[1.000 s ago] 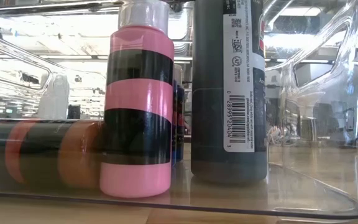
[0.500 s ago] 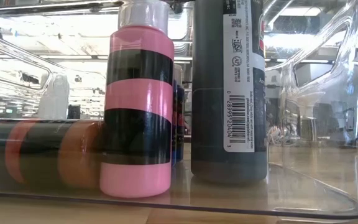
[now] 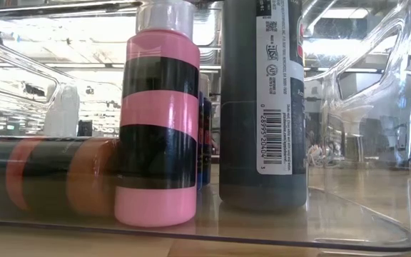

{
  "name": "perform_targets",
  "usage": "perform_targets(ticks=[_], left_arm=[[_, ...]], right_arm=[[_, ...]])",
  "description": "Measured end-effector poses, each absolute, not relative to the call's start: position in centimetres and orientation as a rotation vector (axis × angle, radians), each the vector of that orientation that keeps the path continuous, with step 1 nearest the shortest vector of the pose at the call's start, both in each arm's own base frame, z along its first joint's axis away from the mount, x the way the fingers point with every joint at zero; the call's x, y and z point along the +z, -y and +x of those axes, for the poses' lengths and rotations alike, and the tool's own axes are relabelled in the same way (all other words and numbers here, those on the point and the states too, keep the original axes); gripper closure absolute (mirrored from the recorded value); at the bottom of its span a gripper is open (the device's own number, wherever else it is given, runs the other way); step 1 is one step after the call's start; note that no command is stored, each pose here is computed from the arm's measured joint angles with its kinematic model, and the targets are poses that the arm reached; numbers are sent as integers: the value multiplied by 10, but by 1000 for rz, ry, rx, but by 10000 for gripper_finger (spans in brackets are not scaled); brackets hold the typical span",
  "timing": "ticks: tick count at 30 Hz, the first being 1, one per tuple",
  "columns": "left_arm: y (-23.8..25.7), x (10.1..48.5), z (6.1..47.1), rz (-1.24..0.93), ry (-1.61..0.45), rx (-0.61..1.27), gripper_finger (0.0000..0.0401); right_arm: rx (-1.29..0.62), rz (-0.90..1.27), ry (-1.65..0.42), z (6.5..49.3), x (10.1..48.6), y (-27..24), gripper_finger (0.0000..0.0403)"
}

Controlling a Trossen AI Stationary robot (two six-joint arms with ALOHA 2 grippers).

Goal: Pick & Place Paint Supplies
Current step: Put the red paint bottle into the transparent bin

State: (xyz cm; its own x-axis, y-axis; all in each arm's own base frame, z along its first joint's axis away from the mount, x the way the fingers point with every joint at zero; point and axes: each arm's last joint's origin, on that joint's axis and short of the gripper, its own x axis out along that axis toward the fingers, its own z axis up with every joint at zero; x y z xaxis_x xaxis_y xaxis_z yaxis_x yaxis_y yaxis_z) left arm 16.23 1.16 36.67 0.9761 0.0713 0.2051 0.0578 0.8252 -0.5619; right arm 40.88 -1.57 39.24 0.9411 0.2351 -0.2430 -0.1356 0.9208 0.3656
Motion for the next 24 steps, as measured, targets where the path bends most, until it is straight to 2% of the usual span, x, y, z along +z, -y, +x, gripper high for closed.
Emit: perform_targets(ticks=[13,18,24], left_arm=[[14,354,168,-615,68,-57,319],[46,351,175,-572,25,-30,320],[103,356,195,-480,-44,75,320]], right_arm=[[195,246,-252,333,453,14,155],[211,236,-225,300,473,3,154],[147,222,-272,274,480,-10,154]])
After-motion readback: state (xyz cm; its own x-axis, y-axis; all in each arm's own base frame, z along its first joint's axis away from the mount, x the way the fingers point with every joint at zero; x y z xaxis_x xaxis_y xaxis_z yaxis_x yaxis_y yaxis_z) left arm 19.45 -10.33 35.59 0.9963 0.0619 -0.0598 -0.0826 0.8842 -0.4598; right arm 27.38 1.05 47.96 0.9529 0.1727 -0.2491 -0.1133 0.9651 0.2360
